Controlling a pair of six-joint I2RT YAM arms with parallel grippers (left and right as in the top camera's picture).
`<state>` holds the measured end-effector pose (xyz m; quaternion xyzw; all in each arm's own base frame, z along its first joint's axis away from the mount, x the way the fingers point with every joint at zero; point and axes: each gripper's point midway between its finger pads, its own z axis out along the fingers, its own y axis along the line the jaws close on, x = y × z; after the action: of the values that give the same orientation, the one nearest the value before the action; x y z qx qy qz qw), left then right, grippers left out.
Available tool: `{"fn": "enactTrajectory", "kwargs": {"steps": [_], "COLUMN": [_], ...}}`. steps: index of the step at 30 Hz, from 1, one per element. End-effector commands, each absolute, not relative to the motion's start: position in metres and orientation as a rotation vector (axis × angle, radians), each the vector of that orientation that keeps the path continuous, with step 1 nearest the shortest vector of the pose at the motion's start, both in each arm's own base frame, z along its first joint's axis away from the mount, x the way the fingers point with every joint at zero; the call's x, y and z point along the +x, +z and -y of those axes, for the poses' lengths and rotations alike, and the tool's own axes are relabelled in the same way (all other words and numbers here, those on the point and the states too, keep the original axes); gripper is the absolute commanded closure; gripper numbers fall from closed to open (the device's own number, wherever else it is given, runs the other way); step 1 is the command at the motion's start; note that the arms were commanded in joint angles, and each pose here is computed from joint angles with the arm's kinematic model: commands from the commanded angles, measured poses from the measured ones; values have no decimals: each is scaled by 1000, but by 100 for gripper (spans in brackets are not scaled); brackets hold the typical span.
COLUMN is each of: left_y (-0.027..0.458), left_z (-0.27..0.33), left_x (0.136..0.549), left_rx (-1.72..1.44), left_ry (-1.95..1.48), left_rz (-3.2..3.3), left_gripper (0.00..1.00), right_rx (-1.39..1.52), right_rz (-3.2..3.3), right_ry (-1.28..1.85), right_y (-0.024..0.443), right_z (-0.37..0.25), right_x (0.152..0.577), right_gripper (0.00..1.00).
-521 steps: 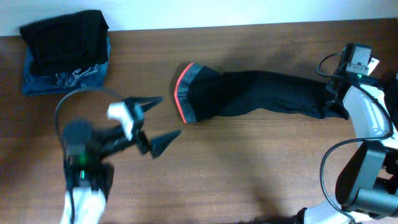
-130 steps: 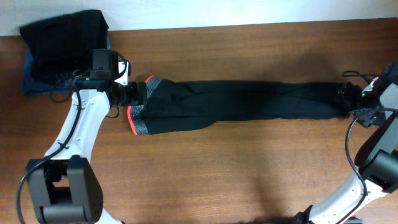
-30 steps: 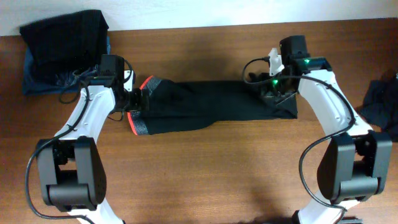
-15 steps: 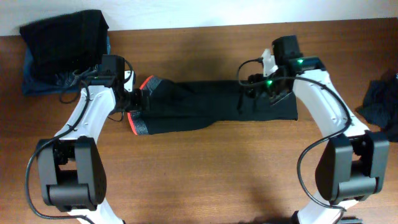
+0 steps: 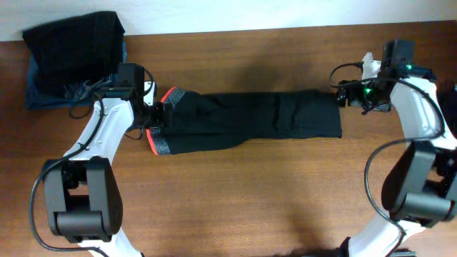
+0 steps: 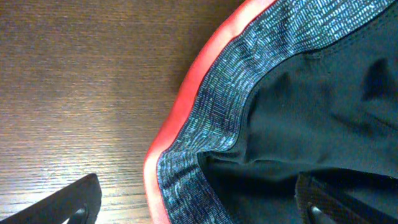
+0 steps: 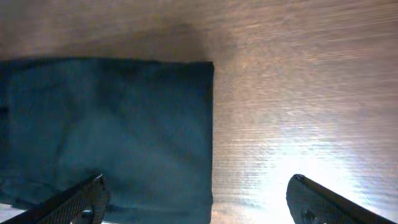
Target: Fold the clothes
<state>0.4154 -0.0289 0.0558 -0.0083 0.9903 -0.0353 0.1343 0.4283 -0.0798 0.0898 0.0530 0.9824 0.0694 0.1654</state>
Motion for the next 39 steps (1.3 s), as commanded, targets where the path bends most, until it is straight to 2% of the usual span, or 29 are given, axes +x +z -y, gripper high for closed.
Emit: {"fn": "enactTrajectory", "kwargs": {"steps": [1, 10, 26, 32, 39], "left_y": [52, 52, 53, 52, 52], "left_z": [32, 32, 32, 32, 32], "left_x": [415, 415, 416, 415, 416], "left_rx": [-11, -11, -11, -11, -11], "left_ry": [-114, -114, -113, -113, -113], "left_rz": [-2879, -2879, -2875, -2878, -2876], "left_gripper": [1, 1, 1, 1, 1], "right_rx": [69, 74, -7, 11, 12], "right_rz": [-2819, -2860, -2842, -2900, -2907], "right_ry": [244, 330, 368, 316, 319], "right_y": [73, 37, 28, 6, 2], "right_z": [74, 68, 43, 50, 50], "right_x": [434, 438, 449, 444, 443], "right_gripper": [4, 4, 4, 4, 4]}}
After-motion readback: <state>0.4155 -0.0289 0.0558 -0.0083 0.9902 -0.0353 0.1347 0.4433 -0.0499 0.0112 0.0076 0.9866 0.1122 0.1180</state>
